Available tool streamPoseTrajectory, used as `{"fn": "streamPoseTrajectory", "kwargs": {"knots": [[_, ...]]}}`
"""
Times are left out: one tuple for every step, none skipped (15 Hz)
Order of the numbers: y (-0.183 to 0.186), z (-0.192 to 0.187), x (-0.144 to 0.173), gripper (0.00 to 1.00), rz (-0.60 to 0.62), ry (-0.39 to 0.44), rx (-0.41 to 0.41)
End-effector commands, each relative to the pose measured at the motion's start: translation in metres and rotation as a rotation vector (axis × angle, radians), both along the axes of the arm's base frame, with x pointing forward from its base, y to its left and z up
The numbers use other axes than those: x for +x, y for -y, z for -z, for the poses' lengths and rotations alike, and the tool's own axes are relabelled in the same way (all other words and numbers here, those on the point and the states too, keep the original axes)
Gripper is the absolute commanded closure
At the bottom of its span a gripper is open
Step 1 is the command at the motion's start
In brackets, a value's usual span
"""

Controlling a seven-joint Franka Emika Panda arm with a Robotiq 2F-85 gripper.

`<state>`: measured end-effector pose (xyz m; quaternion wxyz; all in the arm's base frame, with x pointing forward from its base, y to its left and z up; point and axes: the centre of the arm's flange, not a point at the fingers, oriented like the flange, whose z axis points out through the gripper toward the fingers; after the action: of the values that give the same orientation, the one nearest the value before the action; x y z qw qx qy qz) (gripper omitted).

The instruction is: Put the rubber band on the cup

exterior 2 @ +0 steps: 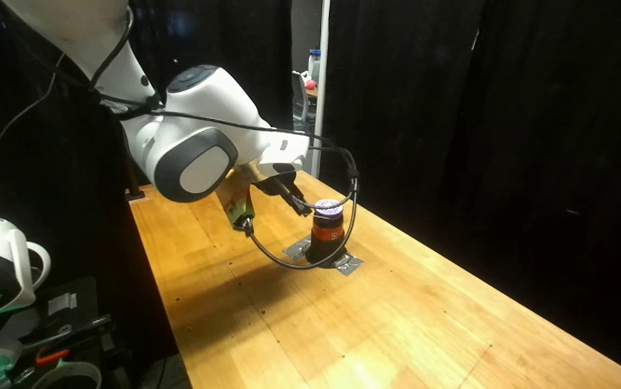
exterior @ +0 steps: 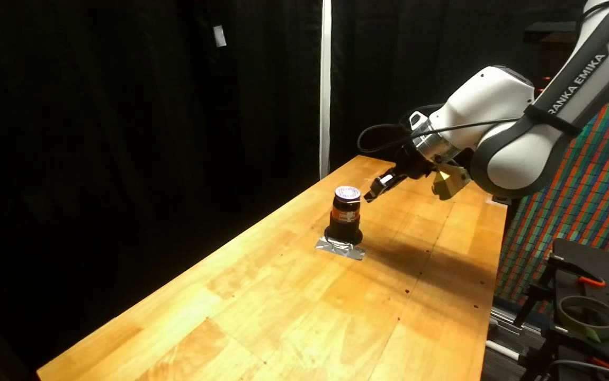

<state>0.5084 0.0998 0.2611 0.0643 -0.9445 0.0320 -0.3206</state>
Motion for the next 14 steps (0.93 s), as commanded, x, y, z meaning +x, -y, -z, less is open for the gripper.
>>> {"fn": "streamPoseTrajectory", "kwargs": {"knots": [[-0.008,0.006,-0.014,1.00,-0.024,0.123,-0.037],[-0.009,0.008,-0.015,1.00,-0.034,0.147,-0.039],[-0.011,0.011,-0.015,1.00,-0.044,0.170,-0.039],[-0.013,0.014,-0.014,1.00,-0.058,0.189,-0.033],[-0.017,0.016,-0.014,1.00,-0.062,0.207,-0.025],[-0.019,0.018,-0.013,1.00,-0.065,0.235,-0.025],[-0.022,0.019,-0.014,1.00,-0.069,0.258,-0.016],[-0.023,0.018,-0.014,1.00,-0.072,0.293,-0.021],[-0.024,0.018,-0.015,1.00,-0.074,0.319,-0.025],[-0.025,0.017,-0.016,1.00,-0.075,0.341,-0.031],[-0.025,0.016,-0.017,1.00,-0.076,0.364,-0.039],[-0.024,0.015,-0.018,1.00,-0.081,0.372,-0.038],[-0.026,0.013,-0.018,0.96,-0.084,0.348,-0.029],[-0.026,0.011,-0.018,0.73,-0.100,0.300,0.015]]}}
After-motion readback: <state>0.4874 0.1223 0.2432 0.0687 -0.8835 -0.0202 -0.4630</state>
